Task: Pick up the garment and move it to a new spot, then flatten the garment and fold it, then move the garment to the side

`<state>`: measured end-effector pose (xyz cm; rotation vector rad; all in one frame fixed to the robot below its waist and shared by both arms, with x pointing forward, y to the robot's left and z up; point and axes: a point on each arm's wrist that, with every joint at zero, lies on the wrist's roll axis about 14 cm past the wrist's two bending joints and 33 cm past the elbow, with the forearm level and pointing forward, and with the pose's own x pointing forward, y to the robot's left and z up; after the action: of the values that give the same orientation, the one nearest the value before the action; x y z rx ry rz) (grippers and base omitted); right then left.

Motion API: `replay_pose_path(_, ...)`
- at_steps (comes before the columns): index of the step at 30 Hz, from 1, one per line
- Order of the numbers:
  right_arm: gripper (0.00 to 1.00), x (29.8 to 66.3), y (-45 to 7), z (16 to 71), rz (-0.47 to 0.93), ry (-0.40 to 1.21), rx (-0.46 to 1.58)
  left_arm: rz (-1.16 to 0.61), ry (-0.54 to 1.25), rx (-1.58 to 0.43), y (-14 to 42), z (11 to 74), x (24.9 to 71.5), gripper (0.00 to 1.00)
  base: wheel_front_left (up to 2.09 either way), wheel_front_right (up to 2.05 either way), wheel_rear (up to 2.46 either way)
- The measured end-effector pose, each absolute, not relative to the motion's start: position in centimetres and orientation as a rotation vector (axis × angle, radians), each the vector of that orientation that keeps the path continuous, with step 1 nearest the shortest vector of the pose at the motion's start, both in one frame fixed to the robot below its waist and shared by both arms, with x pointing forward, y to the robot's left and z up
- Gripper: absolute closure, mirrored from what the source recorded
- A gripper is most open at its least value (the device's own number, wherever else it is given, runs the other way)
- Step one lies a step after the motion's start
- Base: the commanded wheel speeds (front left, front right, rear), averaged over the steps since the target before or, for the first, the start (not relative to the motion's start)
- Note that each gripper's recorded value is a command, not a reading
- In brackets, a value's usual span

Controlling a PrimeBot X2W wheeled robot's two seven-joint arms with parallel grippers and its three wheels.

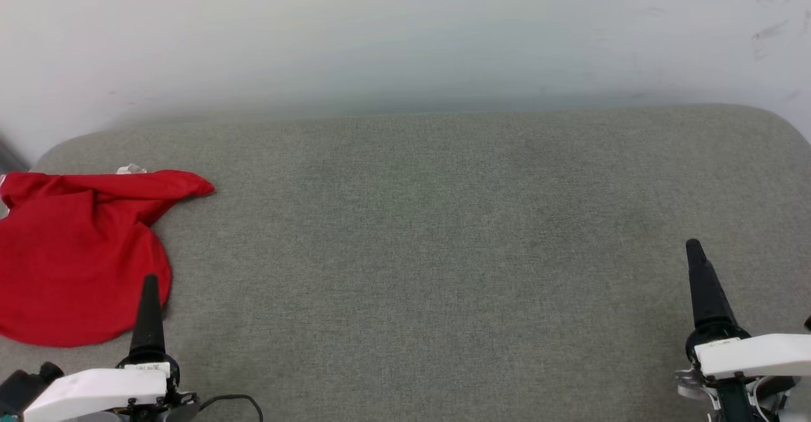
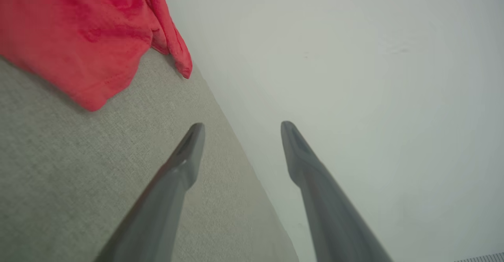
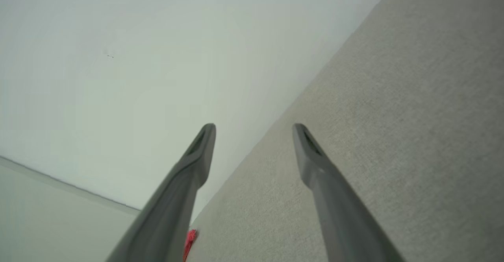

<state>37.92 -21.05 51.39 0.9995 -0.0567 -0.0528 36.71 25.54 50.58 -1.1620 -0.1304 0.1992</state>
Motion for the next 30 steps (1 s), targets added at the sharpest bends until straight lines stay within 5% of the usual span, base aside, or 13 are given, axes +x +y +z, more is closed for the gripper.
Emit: replay_pose_path(30,0.0,38.2,-17.2,57.2,0.1,-0.211,0.302,0.034,-0.099,-0.331,16.8,55.2,37.3,0.0,0.0,0.0,0.0)
